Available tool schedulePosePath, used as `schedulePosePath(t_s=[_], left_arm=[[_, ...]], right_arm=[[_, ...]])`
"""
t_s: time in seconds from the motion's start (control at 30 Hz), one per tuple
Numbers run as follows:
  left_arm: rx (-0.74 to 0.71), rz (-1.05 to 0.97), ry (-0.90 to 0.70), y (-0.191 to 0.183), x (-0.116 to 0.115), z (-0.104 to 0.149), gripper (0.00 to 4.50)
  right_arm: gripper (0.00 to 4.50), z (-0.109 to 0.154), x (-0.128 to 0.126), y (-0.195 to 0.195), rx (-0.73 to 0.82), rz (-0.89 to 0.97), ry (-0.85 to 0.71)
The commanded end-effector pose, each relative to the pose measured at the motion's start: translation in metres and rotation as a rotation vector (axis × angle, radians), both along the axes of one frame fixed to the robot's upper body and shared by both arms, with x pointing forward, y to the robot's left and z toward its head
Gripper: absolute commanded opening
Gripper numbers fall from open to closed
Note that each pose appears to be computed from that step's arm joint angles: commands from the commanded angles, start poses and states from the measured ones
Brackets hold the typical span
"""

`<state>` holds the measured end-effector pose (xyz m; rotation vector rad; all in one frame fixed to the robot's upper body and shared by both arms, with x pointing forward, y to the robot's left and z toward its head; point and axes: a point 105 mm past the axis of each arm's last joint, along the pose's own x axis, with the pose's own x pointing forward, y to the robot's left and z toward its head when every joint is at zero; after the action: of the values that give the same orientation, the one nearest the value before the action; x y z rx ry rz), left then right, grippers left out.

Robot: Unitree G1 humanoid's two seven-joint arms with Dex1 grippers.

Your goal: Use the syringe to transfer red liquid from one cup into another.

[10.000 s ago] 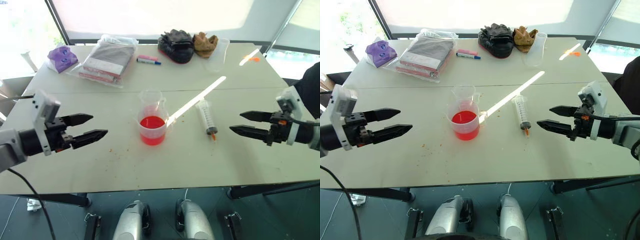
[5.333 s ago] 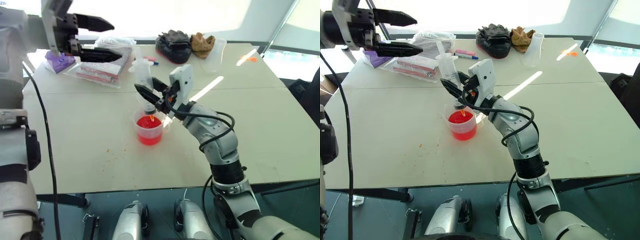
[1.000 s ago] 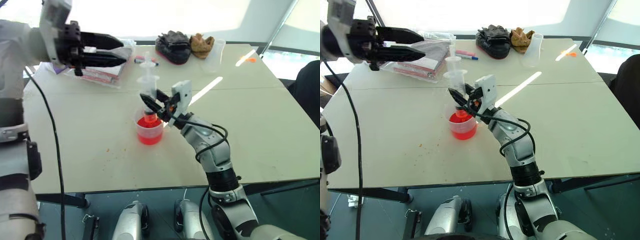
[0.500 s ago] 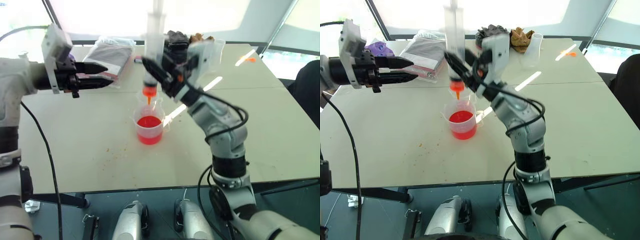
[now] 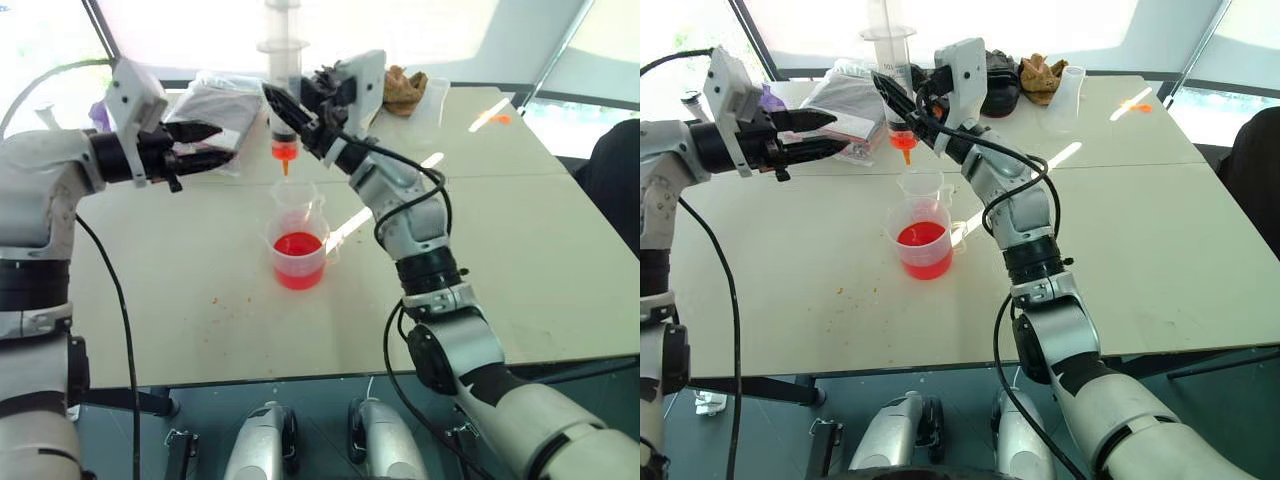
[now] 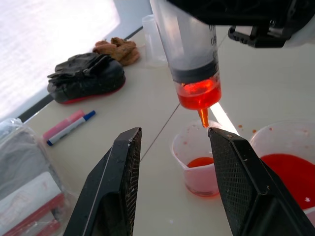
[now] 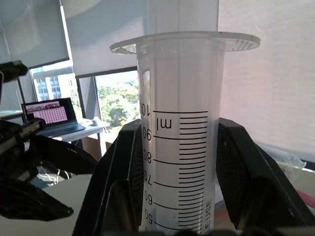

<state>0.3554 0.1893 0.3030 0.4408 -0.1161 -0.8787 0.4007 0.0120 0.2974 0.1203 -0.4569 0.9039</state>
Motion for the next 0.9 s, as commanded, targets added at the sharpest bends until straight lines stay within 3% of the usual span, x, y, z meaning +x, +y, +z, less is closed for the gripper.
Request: schedulePosePath(t_s=[0.03, 0.2, 0.33, 0.6, 0.9], left_arm=[[0.012, 0.025, -0.105, 0.009, -0.002, 0.029, 2.26], [-0.026, 0.04, -0.185, 0.016, 0.005, 0.061, 2.26], [-0.059, 0.018, -0.275, 0.002, 0.018, 0.086, 2.26], [-0.091, -0.109, -0.307, -0.041, 0.032, 0.097, 2.26], [-0.083, -0.122, -0.316, -0.049, 0.039, 0.095, 2.26]], right_arm=[[1.47, 0.009, 0.001, 0.002, -0.013, 0.0, -0.077], [1.47, -0.002, 0.004, 0.002, -0.027, -0.001, -0.072], [1.47, -0.01, 0.004, 0.005, -0.036, 0.005, -0.06], [1.47, -0.021, 0.003, 0.011, -0.051, 0.009, -0.048], [1.47, -0.025, 0.002, 0.011, -0.059, 0.003, -0.047]])
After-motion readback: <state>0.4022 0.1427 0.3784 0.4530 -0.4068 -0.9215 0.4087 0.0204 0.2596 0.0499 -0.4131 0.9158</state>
